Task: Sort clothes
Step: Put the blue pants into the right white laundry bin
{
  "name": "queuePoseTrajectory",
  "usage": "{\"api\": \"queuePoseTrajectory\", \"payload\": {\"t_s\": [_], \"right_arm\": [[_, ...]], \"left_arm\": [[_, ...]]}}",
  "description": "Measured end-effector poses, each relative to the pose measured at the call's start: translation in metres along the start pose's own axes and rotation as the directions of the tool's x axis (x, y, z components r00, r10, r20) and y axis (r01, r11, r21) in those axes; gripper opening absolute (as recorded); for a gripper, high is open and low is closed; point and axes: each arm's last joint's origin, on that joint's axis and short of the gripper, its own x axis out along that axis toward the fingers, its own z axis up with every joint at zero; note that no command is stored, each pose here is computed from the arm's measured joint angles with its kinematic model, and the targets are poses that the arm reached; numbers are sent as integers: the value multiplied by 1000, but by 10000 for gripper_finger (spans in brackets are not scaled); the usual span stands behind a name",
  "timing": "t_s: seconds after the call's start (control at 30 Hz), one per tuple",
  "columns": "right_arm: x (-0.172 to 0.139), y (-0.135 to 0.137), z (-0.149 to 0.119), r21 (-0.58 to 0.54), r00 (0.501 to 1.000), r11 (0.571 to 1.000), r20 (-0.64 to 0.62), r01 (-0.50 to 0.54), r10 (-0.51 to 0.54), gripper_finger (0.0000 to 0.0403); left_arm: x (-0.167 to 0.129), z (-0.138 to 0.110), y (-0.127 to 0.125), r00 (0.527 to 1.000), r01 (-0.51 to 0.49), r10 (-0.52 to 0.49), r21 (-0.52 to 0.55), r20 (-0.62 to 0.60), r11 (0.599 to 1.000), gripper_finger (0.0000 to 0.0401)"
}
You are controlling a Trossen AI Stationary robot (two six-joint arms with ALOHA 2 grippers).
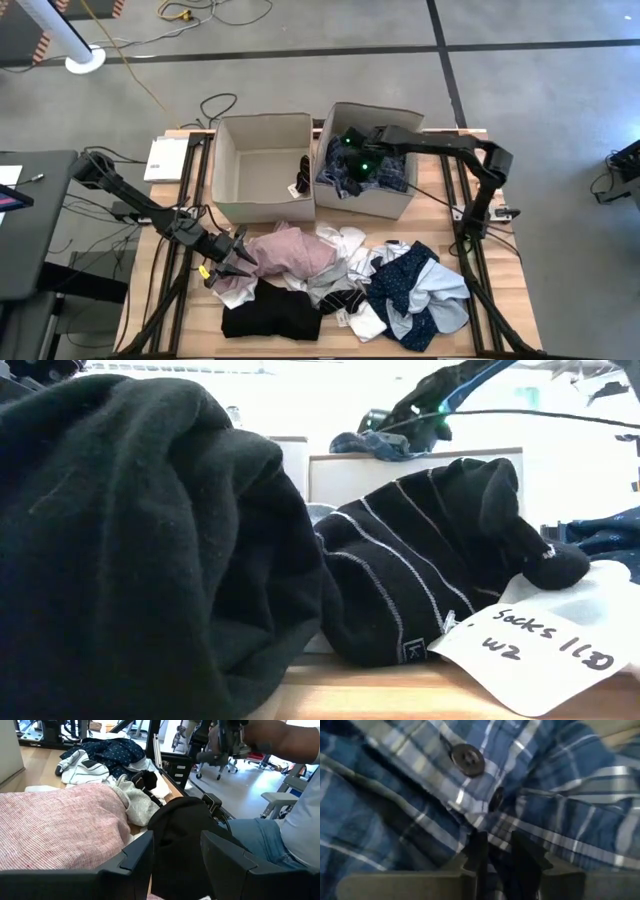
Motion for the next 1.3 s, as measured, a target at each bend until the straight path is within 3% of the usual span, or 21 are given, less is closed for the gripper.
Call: {"api": "queuePoseTrajectory", "payload": {"t_s": [0.1, 0.43, 0.67, 0.83, 1.03, 1.3], "right_arm": [[0, -4, 1, 18, 990, 990, 13, -141, 140, 99], [-49, 3, 7, -34, 939, 957, 183, -289, 291, 99], [-63, -2, 5, 28, 962, 985, 222, -171, 161, 99], [-33, -3, 7, 16, 977, 986, 140, -163, 160, 99], [7, -29, 4, 103, 998, 993, 37, -51, 48, 90], [45, -65, -7, 228, 990, 967, -109, 117, -94, 72]], "left_arm": [[0, 0, 0, 1000, 0, 0, -2, 0, 1000, 158], [0, 0, 0, 1000, 0, 0, 5, -1, 1000, 158], [0, 0, 0, 1000, 0, 0, 5, 0, 1000, 158], [0, 0, 0, 1000, 1, -1, 2, 2, 1000, 158], [0, 1, 0, 1000, 2, -2, -18, 8, 1000, 158], [0, 1, 0, 1000, 2, -2, -27, 8, 1000, 158]]}}
